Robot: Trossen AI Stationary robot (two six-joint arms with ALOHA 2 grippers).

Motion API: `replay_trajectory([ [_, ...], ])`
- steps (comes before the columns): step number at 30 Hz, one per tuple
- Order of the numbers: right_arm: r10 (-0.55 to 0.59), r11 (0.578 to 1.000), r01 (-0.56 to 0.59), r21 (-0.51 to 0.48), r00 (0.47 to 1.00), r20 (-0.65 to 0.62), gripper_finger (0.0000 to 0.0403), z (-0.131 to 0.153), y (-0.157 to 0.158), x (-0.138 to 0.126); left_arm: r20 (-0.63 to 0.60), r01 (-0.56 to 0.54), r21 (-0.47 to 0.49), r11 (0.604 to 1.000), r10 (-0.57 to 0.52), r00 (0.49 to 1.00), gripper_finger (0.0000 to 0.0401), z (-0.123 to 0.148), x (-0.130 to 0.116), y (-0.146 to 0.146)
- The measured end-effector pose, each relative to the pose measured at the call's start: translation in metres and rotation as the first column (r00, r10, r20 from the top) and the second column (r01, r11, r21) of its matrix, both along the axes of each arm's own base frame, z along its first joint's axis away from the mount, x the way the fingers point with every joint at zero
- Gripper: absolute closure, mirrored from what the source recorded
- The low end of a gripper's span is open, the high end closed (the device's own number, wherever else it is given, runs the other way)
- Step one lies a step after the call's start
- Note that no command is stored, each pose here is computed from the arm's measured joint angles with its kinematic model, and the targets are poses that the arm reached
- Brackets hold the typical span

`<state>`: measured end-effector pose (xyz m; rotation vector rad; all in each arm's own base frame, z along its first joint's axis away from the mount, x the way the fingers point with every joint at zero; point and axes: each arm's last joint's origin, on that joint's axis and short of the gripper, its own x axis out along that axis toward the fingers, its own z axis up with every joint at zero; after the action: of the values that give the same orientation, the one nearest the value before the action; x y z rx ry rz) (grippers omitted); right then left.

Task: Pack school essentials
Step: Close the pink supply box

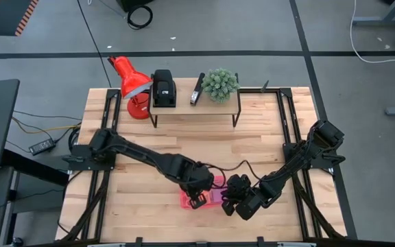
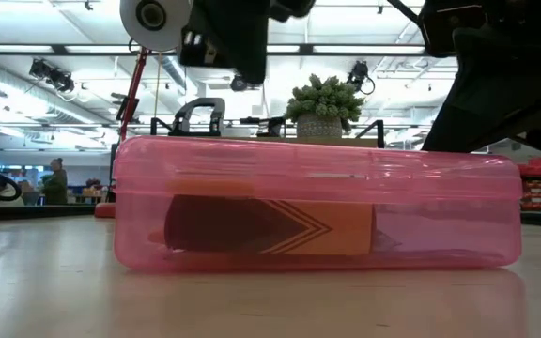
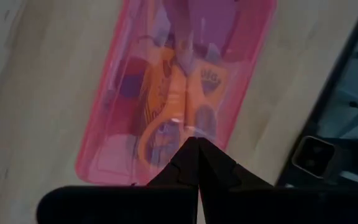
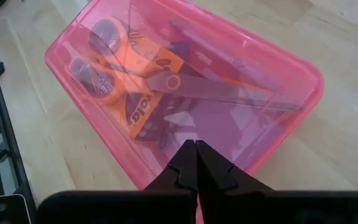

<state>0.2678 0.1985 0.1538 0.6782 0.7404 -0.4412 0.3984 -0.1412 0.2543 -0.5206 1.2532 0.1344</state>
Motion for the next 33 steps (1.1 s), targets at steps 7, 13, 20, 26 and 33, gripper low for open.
replay_trajectory([
  [7,0.002,1.000,-0.002,0.011,1.000,0.001,0.0397,0.000,0.001,0.000,-0.027,0.005,0.026,1.000,-0.005,1.000,0.0384,-0.025,0.009,-0.009],
  [13,-0.003,1.000,0.003,0.023,1.000,-0.004,0.0397,0.000,0.001,0.000,-0.114,0.022,0.048,0.999,-0.017,0.993,0.0393,-0.057,0.014,-0.012],
  [20,-0.004,0.999,0.004,0.035,1.000,-0.012,0.0397,0.000,0.001,0.000,-0.172,0.049,0.014,0.999,-0.045,0.984,0.0389,-0.075,0.017,-0.017],
  [26,-0.005,0.999,0.005,0.037,1.000,-0.013,0.0397,0.000,0.001,0.000,-0.172,0.075,0.015,0.997,-0.072,0.982,0.0388,-0.076,0.017,-0.017],
  [33,0.017,1.000,-0.017,0.013,1.000,0.016,0.0397,0.008,0.001,-0.005,-0.178,0.054,-0.002,0.999,-0.053,0.983,0.0394,-0.075,0.018,-0.008],
])
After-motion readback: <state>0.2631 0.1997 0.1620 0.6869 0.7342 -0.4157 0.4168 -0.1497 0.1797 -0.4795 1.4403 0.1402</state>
